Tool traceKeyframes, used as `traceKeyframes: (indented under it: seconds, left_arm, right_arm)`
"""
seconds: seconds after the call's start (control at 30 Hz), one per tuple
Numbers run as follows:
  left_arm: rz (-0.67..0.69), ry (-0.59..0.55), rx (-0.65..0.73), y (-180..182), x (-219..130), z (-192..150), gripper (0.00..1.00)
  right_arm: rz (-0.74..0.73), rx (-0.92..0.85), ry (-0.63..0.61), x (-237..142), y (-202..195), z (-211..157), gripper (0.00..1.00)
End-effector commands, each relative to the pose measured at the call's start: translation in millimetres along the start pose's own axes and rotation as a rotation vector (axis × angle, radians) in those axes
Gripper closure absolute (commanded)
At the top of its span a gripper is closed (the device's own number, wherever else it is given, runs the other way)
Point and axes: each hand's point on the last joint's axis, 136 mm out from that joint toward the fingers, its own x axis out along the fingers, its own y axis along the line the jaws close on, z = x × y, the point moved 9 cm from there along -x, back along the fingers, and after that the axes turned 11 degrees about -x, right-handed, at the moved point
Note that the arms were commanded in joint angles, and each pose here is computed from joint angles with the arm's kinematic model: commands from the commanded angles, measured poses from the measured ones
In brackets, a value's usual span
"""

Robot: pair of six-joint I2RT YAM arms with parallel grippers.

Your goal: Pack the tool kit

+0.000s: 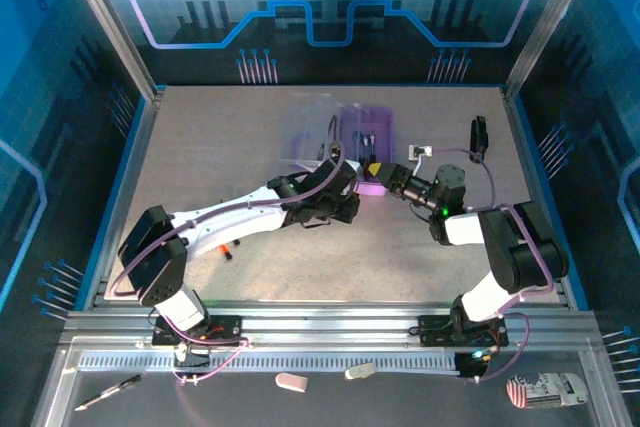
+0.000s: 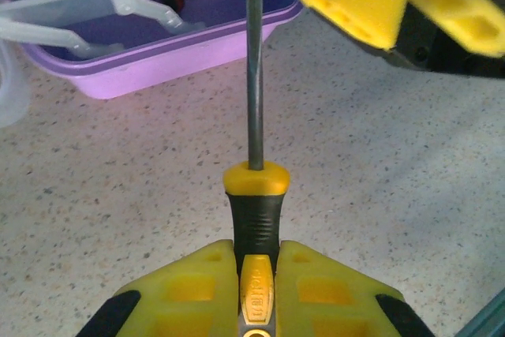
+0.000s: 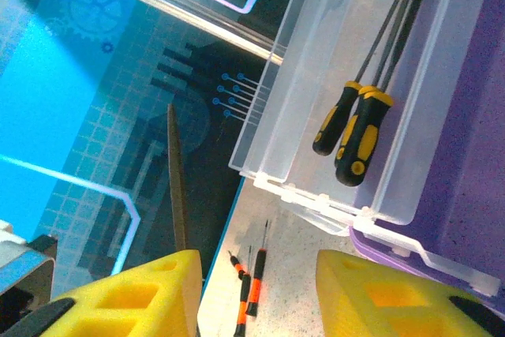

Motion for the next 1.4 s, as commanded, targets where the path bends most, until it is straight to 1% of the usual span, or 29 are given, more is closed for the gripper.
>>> traceKeyframes:
  seconds: [0.0, 0.2, 0.43, 0.57, 0.73, 0.77, 0.83, 0.9, 0.93, 1.03, 1.1, 1.17, 1.27, 1.33, 1.37]
  left_arm:
    - [-0.052, 0.013, 0.031, -12.4, 1.9, 5.5, 0.90]
    - [-0.065, 0.029, 0.030, -15.1, 5.7, 4.2, 0.90]
    - [-0.068, 0.027, 0.036, -16.6, 3.9, 1.1, 0.90]
    - [-0.067, 0.029, 0.041, -16.5, 5.2, 0.8, 0.90]
    - [-0.072, 0.030, 0.046, -18.3, 7.3, 2.1, 0.90]
    - [-0.071, 0.030, 0.045, -18.2, 7.5, 2.1, 0.89]
    - [-0.066, 0.024, 0.045, -18.2, 7.7, 3.0, 0.79]
    - [-0.064, 0.018, 0.047, -18.9, 6.9, 4.5, 0.75]
    - [-0.062, 0.013, 0.047, -19.2, 6.1, 5.5, 0.67]
    - [-0.068, 0.002, 0.061, -20.8, 2.8, 6.5, 0.56]
    - [-0.068, -0.044, 0.093, -22.6, -5.6, 6.9, 0.42]
    - [-0.057, -0.091, 0.112, -19.9, -16.8, 8.9, 0.33]
    - [0.050, -0.212, 0.095, -3.4, -36.2, 13.0, 0.17]
    - [0.166, -0.307, 0.025, 17.7, -49.0, 14.4, 0.05]
    - [0.219, -0.341, -0.021, 29.1, -54.5, 14.0, 0.02]
  right_arm:
    - [0.058, -0.036, -0.020, -0.4, 7.0, 10.1, 0.58]
    - [0.053, -0.038, 0.011, 5.8, 5.9, 6.7, 0.59]
    - [0.064, -0.017, 0.038, 12.6, 3.3, 4.6, 0.74]
    - [0.062, -0.014, 0.044, 13.2, 3.3, 4.4, 0.77]
    - [0.051, -0.023, 0.048, 12.5, 4.4, 4.7, 0.85]
    - [0.047, -0.024, 0.047, 12.1, 4.6, 5.1, 0.87]
    - [0.031, -0.024, 0.049, 12.1, 4.6, 5.6, 0.89]
    - [0.008, -0.024, 0.054, 11.3, 3.7, 4.7, 0.91]
    - [-0.003, -0.031, 0.052, 10.6, 4.6, 5.1, 0.92]
    - [-0.035, -0.051, 0.051, 9.1, 6.3, 6.7, 0.93]
    - [-0.057, -0.072, 0.053, 9.1, 7.7, 9.1, 0.94]
    - [-0.096, -0.089, 0.060, 9.5, 6.8, 11.5, 0.94]
    - [-0.137, -0.123, 0.070, 13.4, 11.2, 23.2, 0.94]
    - [-0.162, -0.142, 0.075, 18.0, 16.7, 35.6, 0.94]
    - [-0.170, -0.153, 0.074, 20.3, 19.2, 41.2, 0.94]
